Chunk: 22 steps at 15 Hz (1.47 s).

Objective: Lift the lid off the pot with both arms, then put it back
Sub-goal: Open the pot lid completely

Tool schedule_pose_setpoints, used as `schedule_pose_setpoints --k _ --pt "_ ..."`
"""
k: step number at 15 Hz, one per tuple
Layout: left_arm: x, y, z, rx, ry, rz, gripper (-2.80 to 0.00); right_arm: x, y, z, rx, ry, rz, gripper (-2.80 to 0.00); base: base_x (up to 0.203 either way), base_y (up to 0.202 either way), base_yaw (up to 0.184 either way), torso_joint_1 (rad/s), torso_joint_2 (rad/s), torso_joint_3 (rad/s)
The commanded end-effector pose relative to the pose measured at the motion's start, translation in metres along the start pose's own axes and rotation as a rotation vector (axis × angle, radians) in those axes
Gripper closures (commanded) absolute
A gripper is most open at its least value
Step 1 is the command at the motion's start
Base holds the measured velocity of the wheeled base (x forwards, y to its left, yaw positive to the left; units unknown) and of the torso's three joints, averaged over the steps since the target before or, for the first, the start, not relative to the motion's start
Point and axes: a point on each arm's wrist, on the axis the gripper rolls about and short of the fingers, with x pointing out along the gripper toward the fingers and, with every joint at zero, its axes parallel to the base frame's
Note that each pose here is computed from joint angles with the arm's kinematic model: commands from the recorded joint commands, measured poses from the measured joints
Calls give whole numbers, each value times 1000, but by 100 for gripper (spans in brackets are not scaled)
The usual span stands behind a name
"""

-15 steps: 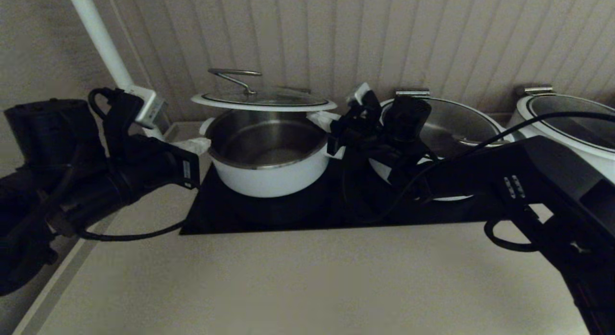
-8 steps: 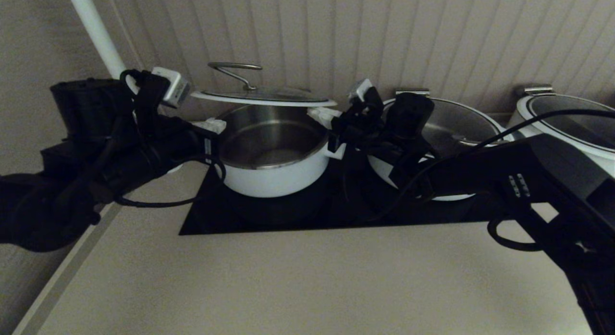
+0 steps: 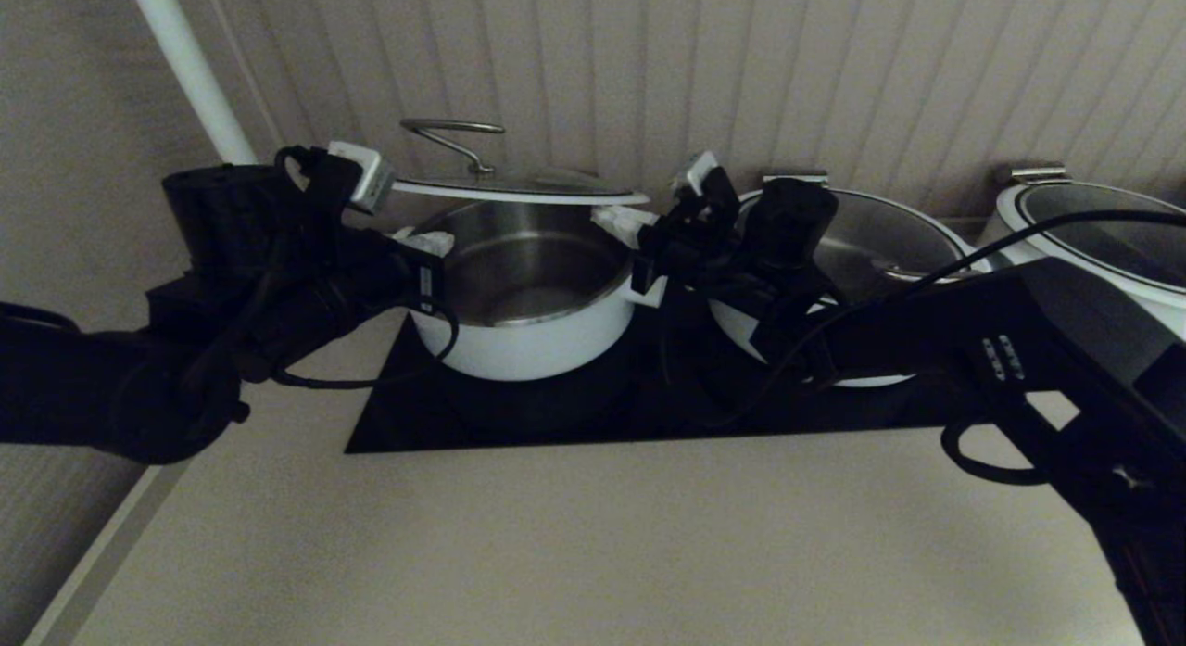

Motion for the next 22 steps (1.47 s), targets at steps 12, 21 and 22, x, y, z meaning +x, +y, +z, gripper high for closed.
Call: schedule_pose_setpoints --k 12,21,22 --pt "18 4 18 5 -72 12 0 -3 4 0 -5 3 12 0 0 0 0 0 0 0" --pt "18 4 18 5 -74 13 0 -52 35 -4 64 117 40 0 0 0 0 0 0 0" --pt "18 4 19 5 -75 13 0 -58 37 2 68 123 41 0 0 0 0 0 0 0"
